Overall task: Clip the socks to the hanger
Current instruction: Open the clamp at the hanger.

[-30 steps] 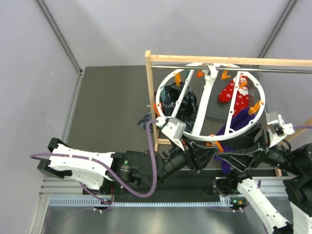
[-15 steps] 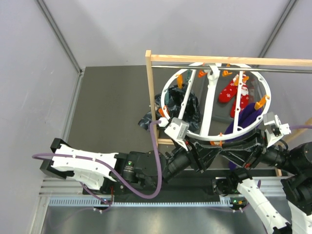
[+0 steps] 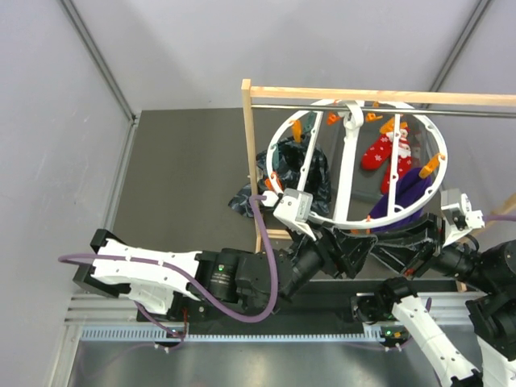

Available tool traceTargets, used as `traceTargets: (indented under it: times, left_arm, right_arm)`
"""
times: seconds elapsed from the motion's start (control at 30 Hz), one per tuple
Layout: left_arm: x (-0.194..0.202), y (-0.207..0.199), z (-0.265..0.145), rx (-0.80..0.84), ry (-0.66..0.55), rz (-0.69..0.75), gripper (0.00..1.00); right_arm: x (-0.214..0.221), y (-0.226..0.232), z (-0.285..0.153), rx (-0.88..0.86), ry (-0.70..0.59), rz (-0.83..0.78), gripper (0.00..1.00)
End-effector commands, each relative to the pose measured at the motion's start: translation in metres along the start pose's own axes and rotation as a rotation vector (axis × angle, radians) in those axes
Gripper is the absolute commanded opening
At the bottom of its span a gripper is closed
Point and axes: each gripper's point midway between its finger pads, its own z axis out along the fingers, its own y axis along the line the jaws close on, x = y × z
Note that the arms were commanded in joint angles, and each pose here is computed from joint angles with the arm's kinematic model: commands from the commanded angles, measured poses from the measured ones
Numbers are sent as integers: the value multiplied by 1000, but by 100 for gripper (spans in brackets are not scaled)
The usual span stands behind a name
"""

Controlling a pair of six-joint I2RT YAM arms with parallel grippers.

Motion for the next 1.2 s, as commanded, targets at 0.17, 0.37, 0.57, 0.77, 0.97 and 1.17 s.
traceTargets:
  times: [0.17, 0.37, 0.57, 0.77, 0.97, 1.17]
  left_arm:
    - [-8, -6, 18, -85, -86, 11, 59]
    - [-12, -7, 24, -162, -151, 96, 57]
    - [-10, -10, 25, -215, -188, 201, 57]
    - [-11, -9, 18, -266, -233, 262, 49]
    - [-9, -13, 20, -231, -241, 273, 9]
    - [-4, -16, 18, -174, -203, 246, 0]
  right_arm:
    - [-12, -8, -7, 91, -48, -82, 0]
    - [-11, -12, -7, 107, -40, -98, 0]
    - [-10, -13, -8, 116, -42, -103, 0]
    - [-10, -14, -9, 127, -43, -103, 0]
    - [-13, -9, -9, 114, -45, -105, 0]
    - [-13, -15, -18, 186, -44, -102, 60]
